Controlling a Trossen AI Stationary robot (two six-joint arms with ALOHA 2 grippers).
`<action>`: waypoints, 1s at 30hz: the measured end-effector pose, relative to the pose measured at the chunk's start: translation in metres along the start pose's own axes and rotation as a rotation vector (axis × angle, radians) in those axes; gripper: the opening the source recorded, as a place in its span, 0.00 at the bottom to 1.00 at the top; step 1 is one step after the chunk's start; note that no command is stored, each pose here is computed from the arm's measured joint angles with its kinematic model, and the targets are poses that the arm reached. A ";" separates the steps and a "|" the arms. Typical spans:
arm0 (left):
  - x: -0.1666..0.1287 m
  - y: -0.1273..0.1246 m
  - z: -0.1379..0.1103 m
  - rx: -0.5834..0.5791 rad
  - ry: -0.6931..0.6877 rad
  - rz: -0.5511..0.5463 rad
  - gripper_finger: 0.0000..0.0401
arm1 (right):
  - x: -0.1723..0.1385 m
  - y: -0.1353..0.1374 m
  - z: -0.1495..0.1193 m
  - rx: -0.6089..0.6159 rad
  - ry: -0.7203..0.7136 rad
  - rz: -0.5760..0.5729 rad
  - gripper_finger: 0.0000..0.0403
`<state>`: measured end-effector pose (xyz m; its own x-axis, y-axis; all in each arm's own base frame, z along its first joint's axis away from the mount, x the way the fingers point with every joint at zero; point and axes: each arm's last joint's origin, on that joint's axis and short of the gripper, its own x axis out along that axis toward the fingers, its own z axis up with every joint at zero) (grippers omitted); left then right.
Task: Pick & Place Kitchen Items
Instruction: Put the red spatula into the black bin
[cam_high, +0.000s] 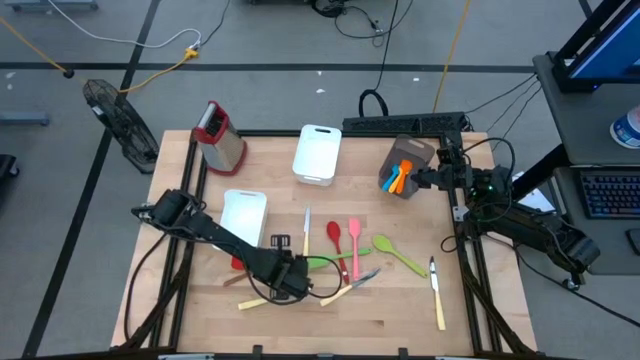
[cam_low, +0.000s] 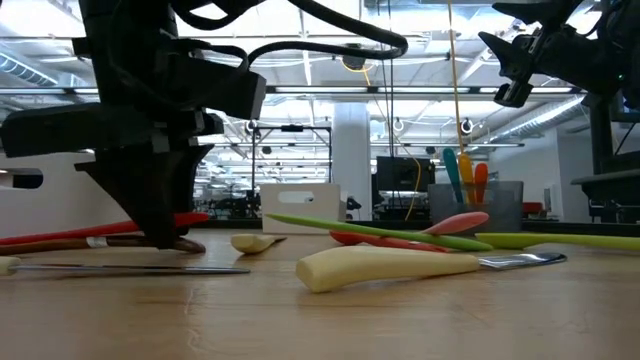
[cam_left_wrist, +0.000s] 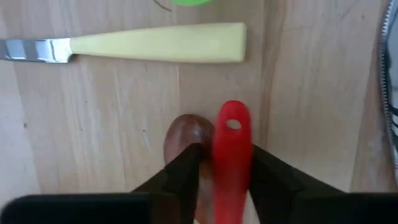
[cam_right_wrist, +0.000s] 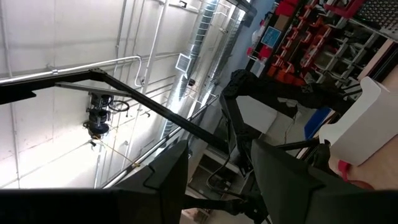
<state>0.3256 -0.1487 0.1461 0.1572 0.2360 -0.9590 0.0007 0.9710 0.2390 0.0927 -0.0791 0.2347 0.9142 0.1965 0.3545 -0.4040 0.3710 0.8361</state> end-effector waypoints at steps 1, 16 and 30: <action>0.000 0.000 0.000 -0.003 -0.003 0.006 0.26 | 0.000 0.000 0.000 0.000 0.000 0.000 0.42; 0.001 0.004 0.002 -0.063 -0.005 0.011 0.11 | 0.000 0.000 0.000 0.000 -0.001 0.000 0.42; -0.014 0.012 0.004 -0.090 -0.049 0.002 0.09 | 0.000 0.000 0.000 0.000 -0.003 0.000 0.42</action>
<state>0.3271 -0.1406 0.1633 0.2053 0.2381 -0.9493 -0.0881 0.9705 0.2244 0.0926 -0.0792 0.2347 0.9143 0.1941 0.3555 -0.4039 0.3707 0.8363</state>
